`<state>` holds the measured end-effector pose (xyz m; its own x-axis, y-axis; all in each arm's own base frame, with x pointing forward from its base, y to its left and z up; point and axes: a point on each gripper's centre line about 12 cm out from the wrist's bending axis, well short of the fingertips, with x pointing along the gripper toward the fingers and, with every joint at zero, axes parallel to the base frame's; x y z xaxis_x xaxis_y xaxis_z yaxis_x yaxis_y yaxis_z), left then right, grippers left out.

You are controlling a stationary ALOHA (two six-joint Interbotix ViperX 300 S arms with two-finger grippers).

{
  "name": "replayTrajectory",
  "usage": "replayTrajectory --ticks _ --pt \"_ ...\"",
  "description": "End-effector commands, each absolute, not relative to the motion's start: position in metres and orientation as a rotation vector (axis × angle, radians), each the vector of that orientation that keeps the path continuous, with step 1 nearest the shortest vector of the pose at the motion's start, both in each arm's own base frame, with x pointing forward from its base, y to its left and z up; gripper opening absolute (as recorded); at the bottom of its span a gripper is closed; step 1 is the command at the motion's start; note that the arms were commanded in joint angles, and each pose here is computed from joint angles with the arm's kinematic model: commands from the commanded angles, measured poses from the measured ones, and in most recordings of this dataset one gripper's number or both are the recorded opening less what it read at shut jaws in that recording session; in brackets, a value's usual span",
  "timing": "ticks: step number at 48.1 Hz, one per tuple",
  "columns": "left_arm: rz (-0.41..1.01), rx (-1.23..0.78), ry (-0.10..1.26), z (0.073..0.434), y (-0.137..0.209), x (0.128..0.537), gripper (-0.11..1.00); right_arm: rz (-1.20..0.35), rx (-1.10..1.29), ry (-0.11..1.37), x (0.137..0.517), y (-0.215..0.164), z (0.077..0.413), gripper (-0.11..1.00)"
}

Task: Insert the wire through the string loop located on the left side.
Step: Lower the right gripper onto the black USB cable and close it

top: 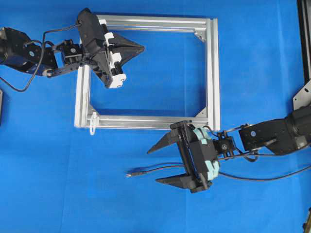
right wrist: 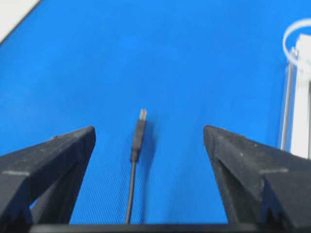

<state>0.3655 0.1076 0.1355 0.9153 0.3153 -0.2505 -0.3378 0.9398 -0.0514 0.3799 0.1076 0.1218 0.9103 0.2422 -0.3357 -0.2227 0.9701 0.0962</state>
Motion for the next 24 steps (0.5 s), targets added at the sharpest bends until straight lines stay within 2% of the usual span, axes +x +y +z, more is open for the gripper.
replayTrajectory --ticks 1,13,24 --pt "0.332 -0.087 0.193 0.151 0.107 0.367 0.00 0.213 0.081 0.349 0.386 0.106 0.119 0.87" --pt "0.332 -0.087 0.198 0.150 0.107 0.365 0.00 0.150 0.119 0.425 0.400 0.104 0.081 0.87" --pt "0.332 -0.087 0.200 0.150 0.106 0.364 0.00 0.148 0.121 0.427 0.400 0.105 0.079 0.86"
